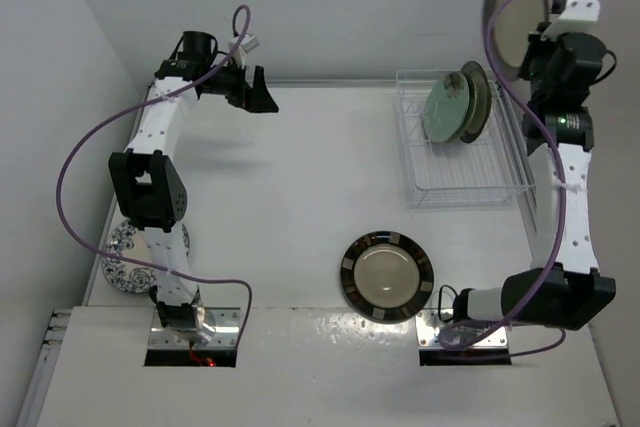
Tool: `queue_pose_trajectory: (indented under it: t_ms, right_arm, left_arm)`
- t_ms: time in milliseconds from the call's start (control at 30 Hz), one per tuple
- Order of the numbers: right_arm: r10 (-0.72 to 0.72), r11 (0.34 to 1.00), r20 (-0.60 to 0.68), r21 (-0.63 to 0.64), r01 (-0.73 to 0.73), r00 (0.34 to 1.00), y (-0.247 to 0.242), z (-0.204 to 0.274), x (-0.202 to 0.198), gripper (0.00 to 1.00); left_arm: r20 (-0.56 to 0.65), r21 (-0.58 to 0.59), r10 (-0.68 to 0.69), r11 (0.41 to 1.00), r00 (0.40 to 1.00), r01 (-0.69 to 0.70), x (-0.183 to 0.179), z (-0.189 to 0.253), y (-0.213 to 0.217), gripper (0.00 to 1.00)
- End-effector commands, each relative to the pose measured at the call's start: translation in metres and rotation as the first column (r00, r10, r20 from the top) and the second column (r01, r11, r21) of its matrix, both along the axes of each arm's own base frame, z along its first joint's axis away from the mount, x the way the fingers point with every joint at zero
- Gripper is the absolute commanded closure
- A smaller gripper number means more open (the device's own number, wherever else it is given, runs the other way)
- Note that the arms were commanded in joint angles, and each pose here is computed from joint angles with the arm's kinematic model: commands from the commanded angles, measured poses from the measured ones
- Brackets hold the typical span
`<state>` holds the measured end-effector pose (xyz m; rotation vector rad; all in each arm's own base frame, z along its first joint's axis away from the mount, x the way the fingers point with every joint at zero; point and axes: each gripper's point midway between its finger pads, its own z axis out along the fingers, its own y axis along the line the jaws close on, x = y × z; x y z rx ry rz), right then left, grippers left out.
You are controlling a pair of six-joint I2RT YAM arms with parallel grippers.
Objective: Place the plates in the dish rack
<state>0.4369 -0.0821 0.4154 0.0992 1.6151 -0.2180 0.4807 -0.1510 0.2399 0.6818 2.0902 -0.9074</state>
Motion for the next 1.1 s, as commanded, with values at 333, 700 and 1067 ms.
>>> queue_pose_trajectory:
  t_ms: [333, 700, 1067]
  right_arm:
    - [-0.302, 0.915, 0.085, -0.252, 0.314, 0.949, -0.107, 0.007, 0.014, 1.0]
    - [-0.292, 0.947, -0.043, -0.156, 0.282, 0.956, -0.099, -0.081, 0.055, 1.0]
    - [-0.358, 0.914, -0.048, -0.224, 0.339, 0.933, -0.089, -0.132, 0.069, 1.0]
  left_arm:
    - [0.032, 0.024, 0.001, 1.0, 0.999, -0.002, -0.014, 0.007, 0.001, 0.0]
    - [0.008, 0.048, -0.004, 0.999, 1.0, 0.003, -0.025, -0.005, 0.001, 0.0]
    - [0.009, 0.062, 0.009, 0.998, 1.0, -0.009, -0.023, -0.007, 0.003, 0.0]
